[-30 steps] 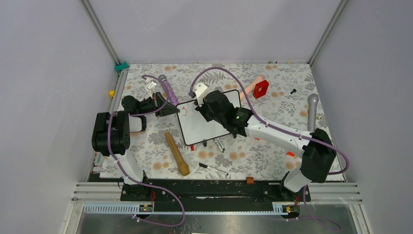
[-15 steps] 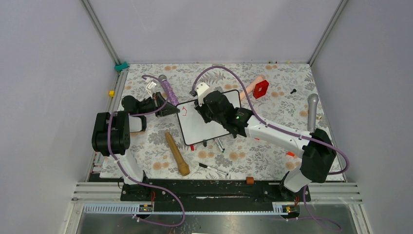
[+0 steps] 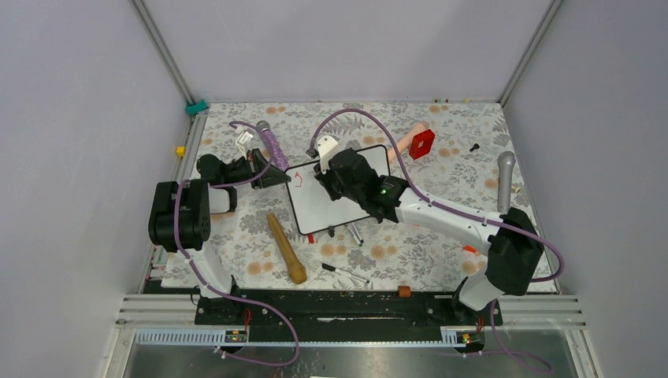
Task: Write a sentence on the whiteboard
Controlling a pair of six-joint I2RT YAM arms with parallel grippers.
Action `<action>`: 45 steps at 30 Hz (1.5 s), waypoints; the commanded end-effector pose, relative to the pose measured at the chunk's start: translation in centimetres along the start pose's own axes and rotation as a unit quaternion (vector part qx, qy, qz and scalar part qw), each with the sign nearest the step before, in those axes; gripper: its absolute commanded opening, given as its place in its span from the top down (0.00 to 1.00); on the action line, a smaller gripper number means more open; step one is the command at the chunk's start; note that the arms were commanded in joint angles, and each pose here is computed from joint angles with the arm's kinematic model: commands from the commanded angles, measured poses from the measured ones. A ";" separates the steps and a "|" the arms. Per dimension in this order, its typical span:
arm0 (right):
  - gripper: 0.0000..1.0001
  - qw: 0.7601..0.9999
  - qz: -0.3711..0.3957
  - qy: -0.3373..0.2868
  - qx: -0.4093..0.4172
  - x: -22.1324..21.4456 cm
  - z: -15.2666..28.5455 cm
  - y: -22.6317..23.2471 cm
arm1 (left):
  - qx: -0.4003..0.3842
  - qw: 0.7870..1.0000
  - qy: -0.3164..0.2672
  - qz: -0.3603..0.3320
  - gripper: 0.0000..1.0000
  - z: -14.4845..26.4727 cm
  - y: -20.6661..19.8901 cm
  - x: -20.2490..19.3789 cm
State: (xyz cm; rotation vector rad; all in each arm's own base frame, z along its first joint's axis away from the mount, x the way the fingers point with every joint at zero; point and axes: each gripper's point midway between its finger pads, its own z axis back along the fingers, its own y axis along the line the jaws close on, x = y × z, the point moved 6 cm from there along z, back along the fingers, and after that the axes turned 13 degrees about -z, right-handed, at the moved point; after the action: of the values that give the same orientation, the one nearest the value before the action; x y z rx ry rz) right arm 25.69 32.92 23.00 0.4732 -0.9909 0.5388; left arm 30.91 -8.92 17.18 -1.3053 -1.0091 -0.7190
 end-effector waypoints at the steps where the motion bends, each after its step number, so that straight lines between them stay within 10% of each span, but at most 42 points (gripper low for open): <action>1: 1.00 1.000 -0.002 -0.023 0.020 0.9 0.5 0.9 | -0.020 0.999 0.012 -0.046 1.00 -0.1 -1.2 0.7; 45: 1.00 0.999 0.013 -0.004 -0.030 0.5 -0.9 0.8 | -0.021 0.999 0.012 -0.048 1.00 -0.2 -1.2 0.8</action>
State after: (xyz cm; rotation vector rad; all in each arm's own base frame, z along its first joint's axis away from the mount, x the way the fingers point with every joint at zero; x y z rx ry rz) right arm 25.01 33.93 22.08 0.4509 -0.9683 0.5642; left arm 30.92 -8.94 17.18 -1.3052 -1.0097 -0.7178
